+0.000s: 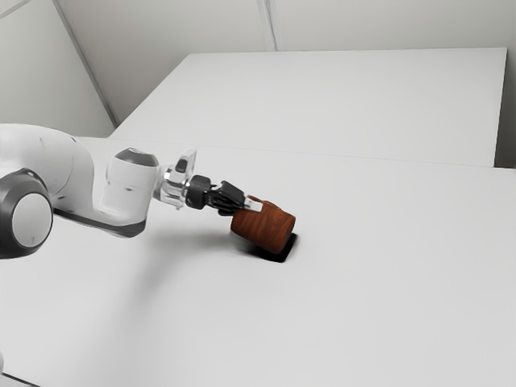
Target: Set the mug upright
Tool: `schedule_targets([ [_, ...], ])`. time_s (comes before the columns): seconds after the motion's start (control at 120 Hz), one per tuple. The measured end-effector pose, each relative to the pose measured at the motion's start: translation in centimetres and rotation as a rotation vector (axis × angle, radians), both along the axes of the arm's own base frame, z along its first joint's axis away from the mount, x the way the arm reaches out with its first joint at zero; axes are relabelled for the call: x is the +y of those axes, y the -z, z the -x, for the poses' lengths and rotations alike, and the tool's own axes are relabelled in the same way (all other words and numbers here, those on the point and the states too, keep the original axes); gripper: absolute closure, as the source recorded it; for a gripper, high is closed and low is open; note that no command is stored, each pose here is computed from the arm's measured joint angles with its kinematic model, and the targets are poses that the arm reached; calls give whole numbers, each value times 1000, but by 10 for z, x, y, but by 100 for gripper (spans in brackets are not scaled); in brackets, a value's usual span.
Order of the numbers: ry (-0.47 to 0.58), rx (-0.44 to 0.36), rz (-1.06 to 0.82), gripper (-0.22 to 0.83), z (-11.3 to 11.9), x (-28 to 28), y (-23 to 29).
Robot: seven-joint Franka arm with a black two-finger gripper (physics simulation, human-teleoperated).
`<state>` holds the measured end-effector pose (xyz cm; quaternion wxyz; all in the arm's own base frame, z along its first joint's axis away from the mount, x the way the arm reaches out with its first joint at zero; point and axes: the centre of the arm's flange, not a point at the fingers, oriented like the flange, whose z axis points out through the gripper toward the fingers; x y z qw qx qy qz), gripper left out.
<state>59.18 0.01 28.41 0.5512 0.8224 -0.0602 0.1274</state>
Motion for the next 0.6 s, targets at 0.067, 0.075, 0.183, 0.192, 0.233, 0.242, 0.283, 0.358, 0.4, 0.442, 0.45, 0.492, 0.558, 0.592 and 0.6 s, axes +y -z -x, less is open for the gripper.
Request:
schedule_targets([
  [0.067, -3, -4, 3, 75, 0, 0, -3],
  [0.075, -3, -6, 3, 75, 0, 0, -4],
  [0.183, -6, -22, 4, 77, -1, 0, -14],
  [0.192, -6, -23, 4, 77, -1, 0, -15],
  [0.233, -7, -31, 0, 77, -1, 0, -21],
  [0.242, -7, -34, -2, 77, -1, 0, -22],
  [0.283, -12, -49, -13, 77, -2, 2, -33],
  [0.358, -8, -81, -73, 78, -2, 1, -61],
  [0.4, -6, -91, -122, 78, -1, 2, -74],
  [0.442, -1, -95, -184, 78, 0, 3, -87],
  [0.45, 0, -95, -197, 78, 0, 3, -89],
  [0.492, 4, -92, -262, 78, 1, 4, -100],
  [0.558, 8, -68, -374, 78, 3, 6, -107],
  [0.592, 11, -49, -435, 78, 6, 5, -109],
  [0.6, 11, -44, -449, 78, 6, 5, -109],
])
